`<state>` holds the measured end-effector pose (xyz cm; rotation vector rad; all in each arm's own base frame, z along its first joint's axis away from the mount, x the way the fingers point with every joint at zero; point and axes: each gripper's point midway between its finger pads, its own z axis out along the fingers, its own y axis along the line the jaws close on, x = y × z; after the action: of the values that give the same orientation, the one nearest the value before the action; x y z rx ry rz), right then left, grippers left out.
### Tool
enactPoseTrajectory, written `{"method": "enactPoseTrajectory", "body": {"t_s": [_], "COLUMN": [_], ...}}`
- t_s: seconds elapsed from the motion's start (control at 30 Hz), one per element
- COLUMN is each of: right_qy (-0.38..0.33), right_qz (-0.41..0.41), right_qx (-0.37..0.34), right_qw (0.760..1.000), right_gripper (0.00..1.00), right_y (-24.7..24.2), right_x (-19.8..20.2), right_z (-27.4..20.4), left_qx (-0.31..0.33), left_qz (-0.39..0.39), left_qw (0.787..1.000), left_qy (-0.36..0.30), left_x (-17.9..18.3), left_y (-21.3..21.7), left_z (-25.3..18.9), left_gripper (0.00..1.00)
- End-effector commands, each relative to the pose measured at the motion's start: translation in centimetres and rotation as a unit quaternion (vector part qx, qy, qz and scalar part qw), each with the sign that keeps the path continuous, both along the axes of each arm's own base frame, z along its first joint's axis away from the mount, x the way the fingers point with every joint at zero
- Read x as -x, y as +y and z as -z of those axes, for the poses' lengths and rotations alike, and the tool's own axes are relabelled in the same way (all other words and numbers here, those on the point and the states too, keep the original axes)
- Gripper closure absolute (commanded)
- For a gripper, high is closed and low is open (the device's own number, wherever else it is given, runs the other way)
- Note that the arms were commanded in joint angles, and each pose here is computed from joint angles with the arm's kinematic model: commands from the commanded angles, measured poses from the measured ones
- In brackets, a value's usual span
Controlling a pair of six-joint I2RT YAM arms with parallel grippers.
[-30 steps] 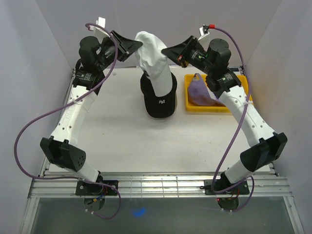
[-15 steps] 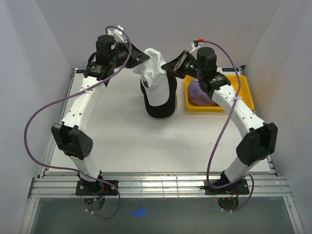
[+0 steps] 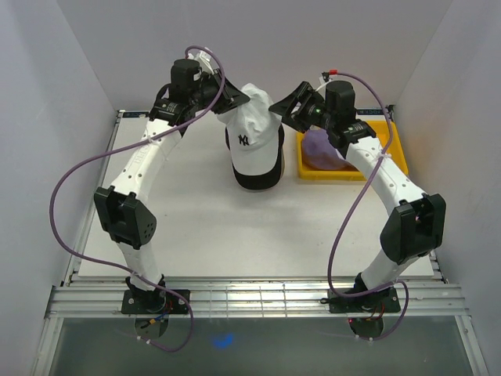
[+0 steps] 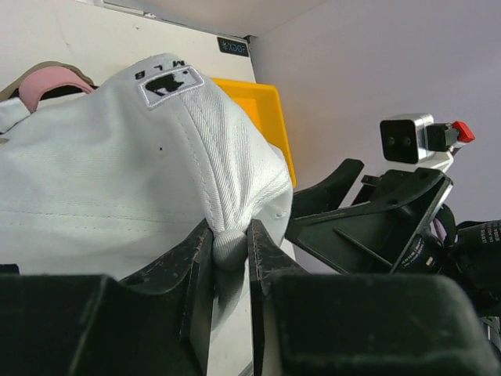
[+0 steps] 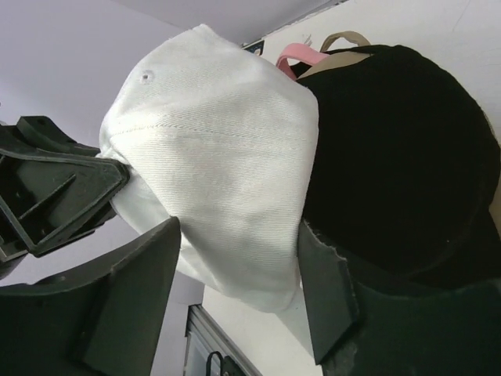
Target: Stack the hats
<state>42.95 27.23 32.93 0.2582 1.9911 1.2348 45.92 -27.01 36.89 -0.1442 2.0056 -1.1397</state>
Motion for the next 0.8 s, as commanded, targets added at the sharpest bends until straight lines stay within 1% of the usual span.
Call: {"method": "enactPoseTrajectory", "body": {"t_s": [0.0,0.03,0.17,0.27,0.37,0.4,0.47,0.5,0.57,0.63,0.67,0.77], "right_qy": [-0.027,-0.026,-0.019,-0.005,-0.029,-0.021,-0.042,-0.034,-0.053,-0.051,-0.066,-0.074], "right_qz": [-0.004,-0.005,-0.004,-0.007,-0.018,-0.03,-0.042,-0.05,-0.059,-0.071,-0.075,-0.087], "right_qx": [0.005,0.004,0.002,0.005,-0.005,-0.005,-0.015,-0.018,-0.026,-0.027,-0.032,-0.034], "right_qw": [1.0,1.0,1.0,1.0,0.999,0.999,0.998,0.998,0.997,0.996,0.994,0.993], "right_gripper": [0.31,0.27,0.21,0.2,0.2,0.2,0.21,0.21,0.21,0.2,0.2,0.19], "right_y": [-0.7,-0.8,-1.8,-2.4,-2.4,-2.2,-2.0,-2.0,-1.8,-1.6,-1.5,-1.3], "right_x": [-0.1,0.0,0.7,1.4,2.0,2.7,3.2,3.8,4.2,4.8,4.7,5.2], "right_z": [-0.4,-0.2,1.2,2.5,2.0,3.1,2.8,4.0,3.8,5.0,4.7,5.3], "left_qx": [0.008,0.007,0.008,0.008,0.009,0.011,0.013,0.014,0.016,0.017,0.019,0.023], "left_qz": [-0.002,-0.001,0.001,0.0,-0.002,-0.001,0.0,-0.001,0.003,0.005,0.007,0.011], "left_qw": [0.999,0.999,1.0,1.0,1.0,1.0,1.0,1.0,1.0,1.0,1.0,0.999], "left_qy": [-0.036,-0.033,-0.028,-0.028,-0.027,-0.026,-0.025,-0.024,-0.024,-0.022,-0.022,-0.026], "left_x": [-0.1,-0.2,-0.7,-0.7,-0.8,-0.8,-0.8,-0.8,-0.7,-0.6,-0.4,0.0], "left_y": [0.0,-0.1,-0.4,-0.4,-0.3,-0.4,-0.4,-0.5,-0.7,-0.7,-0.9,-1.0], "left_z": [-2.9,-2.7,-2.2,-2.2,-2.2,-2.2,-2.3,-2.3,-2.4,-2.4,-2.5,-3.1], "left_gripper": [0.91,0.91,0.91,0.91,0.91,0.91,0.91,0.91,0.91,0.92,0.92,0.93]}}
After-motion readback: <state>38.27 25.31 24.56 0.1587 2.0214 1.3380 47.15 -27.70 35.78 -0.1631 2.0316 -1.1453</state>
